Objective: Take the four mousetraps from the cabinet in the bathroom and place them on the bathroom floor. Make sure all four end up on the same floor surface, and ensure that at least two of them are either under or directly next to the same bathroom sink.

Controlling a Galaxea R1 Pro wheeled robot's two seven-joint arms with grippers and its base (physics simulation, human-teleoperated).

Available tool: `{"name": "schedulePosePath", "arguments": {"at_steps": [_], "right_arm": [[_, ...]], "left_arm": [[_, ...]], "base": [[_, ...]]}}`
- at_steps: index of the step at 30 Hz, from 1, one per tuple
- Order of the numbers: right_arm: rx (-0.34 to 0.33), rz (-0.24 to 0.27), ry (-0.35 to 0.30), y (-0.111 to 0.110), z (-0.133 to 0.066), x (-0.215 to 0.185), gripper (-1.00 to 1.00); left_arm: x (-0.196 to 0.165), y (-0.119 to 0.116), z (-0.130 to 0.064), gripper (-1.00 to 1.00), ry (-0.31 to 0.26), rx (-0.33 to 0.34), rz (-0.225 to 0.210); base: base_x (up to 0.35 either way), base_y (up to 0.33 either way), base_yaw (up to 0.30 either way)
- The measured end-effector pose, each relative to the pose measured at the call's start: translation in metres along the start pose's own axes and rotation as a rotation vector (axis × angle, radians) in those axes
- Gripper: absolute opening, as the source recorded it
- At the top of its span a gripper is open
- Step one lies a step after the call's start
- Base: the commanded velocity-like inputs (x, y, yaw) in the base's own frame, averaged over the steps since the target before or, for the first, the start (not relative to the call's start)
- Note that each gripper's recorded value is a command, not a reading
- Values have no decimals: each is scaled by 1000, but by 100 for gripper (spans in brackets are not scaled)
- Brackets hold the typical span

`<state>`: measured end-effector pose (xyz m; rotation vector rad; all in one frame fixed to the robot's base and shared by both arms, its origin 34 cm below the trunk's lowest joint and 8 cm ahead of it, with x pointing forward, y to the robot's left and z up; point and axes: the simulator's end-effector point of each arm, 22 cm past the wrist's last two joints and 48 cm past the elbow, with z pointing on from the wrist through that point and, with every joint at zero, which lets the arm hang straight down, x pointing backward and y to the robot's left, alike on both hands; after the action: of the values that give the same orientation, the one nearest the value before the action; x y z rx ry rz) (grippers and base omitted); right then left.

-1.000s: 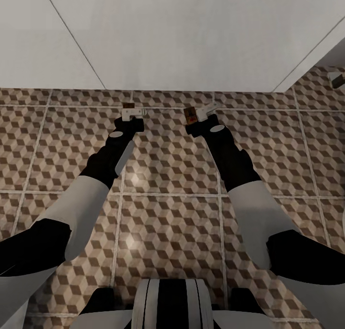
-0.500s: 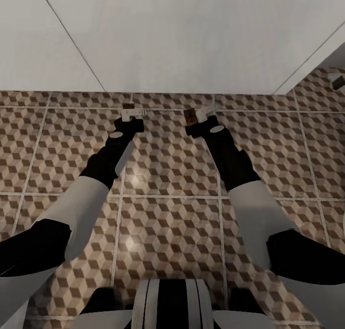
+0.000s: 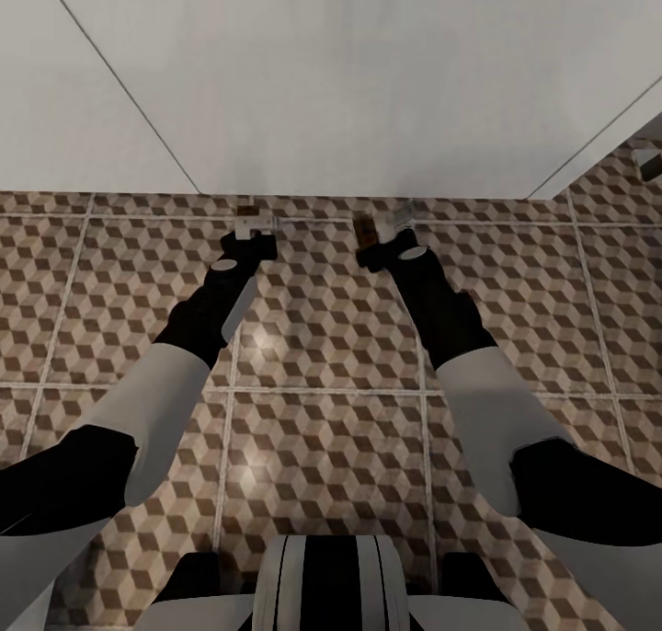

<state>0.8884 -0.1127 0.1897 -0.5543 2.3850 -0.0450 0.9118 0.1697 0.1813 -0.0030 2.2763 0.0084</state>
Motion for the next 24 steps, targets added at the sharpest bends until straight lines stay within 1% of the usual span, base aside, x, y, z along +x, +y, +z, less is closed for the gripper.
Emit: {"name": "schedulePosePath", "arguments": {"at_steps": [2,5,8,11,13,19,24], "right_arm": [[-2,-4,33,3,5,15,-100],[5,-9,60,5,10,31,-100],[34,-17,62,2,14,39,-100],[87,-26,61,-8,15,43,-100],[102,-27,60,-11,15,43,-100],[118,-28,57,-14,15,43,-100],[119,-28,56,-15,15,43,-100]], "left_arm": [[1,0,0,-100,1,1,0],[1,-1,0,-100,2,1,0],[1,-1,0,-100,2,1,0],[0,-2,-1,-100,0,3,-1],[-1,-3,-1,-100,-2,4,-1],[-4,-5,-2,-100,-9,6,-4],[4,-9,-4,-100,-1,14,6]], "base": [[2,0,0],[0,0,0],[0,0,0],[0,0,0],[0,0,0],[0,0,0],[0,0,0]]}}
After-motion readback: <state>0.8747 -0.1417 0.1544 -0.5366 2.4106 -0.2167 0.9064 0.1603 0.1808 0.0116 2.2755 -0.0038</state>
